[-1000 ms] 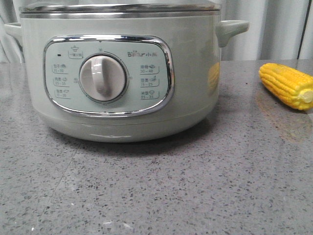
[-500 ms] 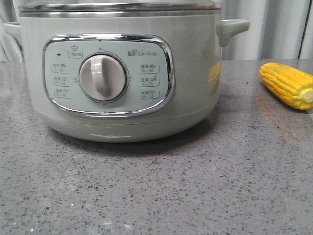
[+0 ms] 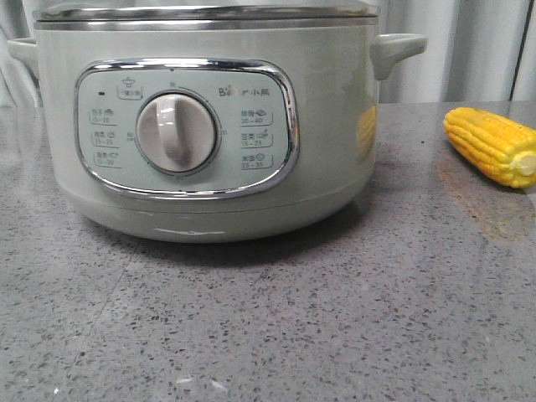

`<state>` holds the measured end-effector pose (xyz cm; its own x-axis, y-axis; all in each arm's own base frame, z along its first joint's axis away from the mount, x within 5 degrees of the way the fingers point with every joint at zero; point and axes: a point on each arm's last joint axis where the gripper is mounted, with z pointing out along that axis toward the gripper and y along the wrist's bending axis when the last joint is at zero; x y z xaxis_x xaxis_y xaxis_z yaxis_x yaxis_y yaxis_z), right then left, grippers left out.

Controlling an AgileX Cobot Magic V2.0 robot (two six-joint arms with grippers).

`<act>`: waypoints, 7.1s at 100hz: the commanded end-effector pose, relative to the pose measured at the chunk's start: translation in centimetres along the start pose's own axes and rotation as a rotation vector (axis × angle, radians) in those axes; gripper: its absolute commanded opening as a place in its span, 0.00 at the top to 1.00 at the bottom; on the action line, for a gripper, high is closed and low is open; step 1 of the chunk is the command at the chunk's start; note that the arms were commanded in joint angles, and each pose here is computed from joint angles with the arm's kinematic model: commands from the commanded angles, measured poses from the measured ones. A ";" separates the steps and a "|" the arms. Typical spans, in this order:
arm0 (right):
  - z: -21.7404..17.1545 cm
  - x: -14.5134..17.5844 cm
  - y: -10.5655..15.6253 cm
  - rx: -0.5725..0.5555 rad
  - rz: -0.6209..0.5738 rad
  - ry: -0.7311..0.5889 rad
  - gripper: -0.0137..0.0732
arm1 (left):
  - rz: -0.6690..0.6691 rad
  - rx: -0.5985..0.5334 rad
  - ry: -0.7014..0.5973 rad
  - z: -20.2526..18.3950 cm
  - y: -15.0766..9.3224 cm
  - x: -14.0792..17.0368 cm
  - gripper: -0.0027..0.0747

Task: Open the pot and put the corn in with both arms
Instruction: 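Grasp the silver knob of the glass lid with the left gripper, then lift the glass lid off the pot with the left gripper, then lower the glass lid onto the table beside the pot, release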

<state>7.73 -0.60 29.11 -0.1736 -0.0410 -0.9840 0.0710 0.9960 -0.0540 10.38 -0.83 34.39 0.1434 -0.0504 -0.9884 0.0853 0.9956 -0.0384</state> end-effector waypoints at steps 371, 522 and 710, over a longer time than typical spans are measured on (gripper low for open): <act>3.4 -4.3 -0.4 0.011 0.036 -0.082 0.92 | -0.097 0.585 -0.024 10.8 -13.8 -7.9 0.99; 3.4 -4.2 -0.4 0.011 0.036 -0.079 0.92 | -0.091 0.017 0.175 3.8 -0.4 3.9 0.99; 5.0 -5.2 0.4 -0.057 0.042 0.036 0.57 | -0.053 0.060 0.247 10.6 -2.1 10.3 0.50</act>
<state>12.44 -0.73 31.63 -0.2439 0.0159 -0.9697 0.0521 0.9986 0.0033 22.13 -4.13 22.78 -0.2759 -0.0355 -0.9605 0.1331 0.9883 -0.0747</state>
